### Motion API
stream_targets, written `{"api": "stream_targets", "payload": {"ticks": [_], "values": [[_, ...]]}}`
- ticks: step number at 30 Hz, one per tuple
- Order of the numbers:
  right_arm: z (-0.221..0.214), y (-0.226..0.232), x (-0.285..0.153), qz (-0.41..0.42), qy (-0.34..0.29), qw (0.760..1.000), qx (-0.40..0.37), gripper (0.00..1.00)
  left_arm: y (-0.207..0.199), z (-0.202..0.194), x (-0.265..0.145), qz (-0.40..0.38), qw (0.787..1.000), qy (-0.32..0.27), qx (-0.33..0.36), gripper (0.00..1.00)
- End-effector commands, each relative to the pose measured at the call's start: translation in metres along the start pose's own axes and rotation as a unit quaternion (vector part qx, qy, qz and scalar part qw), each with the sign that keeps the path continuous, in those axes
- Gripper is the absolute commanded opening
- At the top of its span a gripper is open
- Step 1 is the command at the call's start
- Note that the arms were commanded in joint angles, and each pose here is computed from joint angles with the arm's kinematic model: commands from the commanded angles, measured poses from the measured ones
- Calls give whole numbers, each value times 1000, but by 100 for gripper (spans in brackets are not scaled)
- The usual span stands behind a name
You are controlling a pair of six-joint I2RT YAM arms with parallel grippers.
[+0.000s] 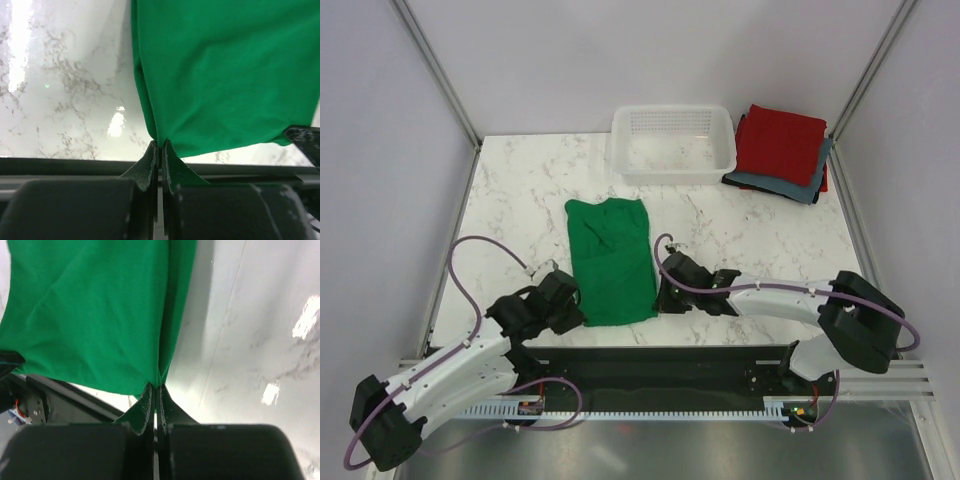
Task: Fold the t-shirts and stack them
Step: Fold the tshirt
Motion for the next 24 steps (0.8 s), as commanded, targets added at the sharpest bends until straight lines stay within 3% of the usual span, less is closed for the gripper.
{"api": "stream_targets", "payload": {"ticks": [1, 9, 15, 24], "values": [[-2, 15, -28, -4, -9, 1000, -2, 0, -13, 6, -28, -34, 999, 9, -1, 2], [-35, 28, -70, -11, 13, 1000, -24, 0, -32, 21, -82, -91, 996, 9, 17, 2], [4, 32, -107, -61, -65, 995, -44, 0, -48, 43, -104, -86, 994, -52, 37, 2], [70, 20, -108, -101, -90, 989, -55, 0, -79, 75, -109, -52, 988, -130, 63, 2]]}}
Point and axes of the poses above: each gripper's point midway between its finger pads, its own x axis out along the fingers, its own y axis along the line the jaws close on, z = x × y, the point moved 9 cm from there along -x, back along the fingers, and after that the axes turned 5 degrees about -x, right-handed, at the moved point
